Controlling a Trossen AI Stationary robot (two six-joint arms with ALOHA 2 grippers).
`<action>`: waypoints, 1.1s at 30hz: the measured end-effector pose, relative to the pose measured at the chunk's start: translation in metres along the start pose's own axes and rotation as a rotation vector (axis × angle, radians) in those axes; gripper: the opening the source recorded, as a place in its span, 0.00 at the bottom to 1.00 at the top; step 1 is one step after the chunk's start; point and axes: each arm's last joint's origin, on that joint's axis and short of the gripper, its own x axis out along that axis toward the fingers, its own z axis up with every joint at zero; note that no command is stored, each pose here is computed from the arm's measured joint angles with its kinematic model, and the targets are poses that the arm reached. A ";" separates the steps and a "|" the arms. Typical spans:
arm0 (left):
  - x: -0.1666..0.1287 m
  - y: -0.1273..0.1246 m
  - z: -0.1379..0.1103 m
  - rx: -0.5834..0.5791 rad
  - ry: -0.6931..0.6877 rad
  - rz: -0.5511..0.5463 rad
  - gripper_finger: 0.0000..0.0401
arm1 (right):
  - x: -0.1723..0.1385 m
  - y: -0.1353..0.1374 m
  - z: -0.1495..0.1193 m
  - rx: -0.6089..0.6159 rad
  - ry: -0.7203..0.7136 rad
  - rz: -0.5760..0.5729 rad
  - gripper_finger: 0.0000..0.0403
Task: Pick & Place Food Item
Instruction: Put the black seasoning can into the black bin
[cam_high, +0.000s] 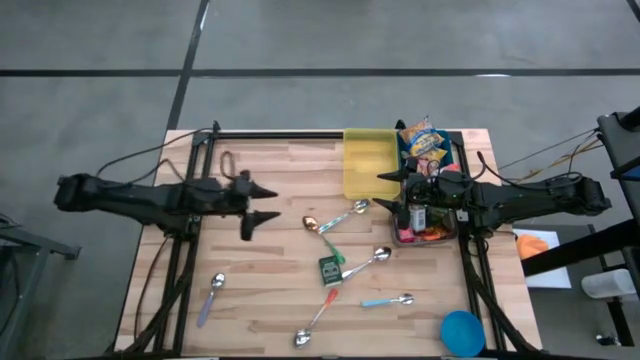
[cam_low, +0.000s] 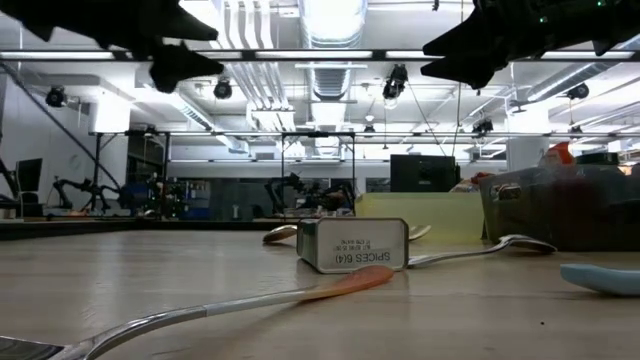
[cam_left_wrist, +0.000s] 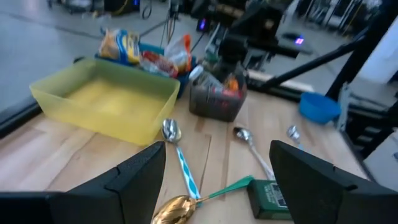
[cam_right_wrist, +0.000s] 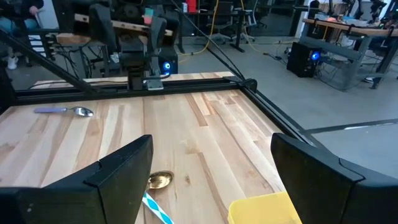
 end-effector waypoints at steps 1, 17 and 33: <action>-0.006 0.001 -0.002 -0.001 -0.018 -0.004 0.72 | 0.000 0.000 0.000 0.000 0.000 0.000 0.81; -0.046 0.012 -0.016 -0.044 -0.072 0.022 0.72 | 0.000 0.000 0.000 0.000 0.000 0.000 0.81; -0.045 0.012 -0.017 -0.073 -0.070 0.021 0.72 | 0.000 0.000 0.000 0.000 0.000 0.000 0.81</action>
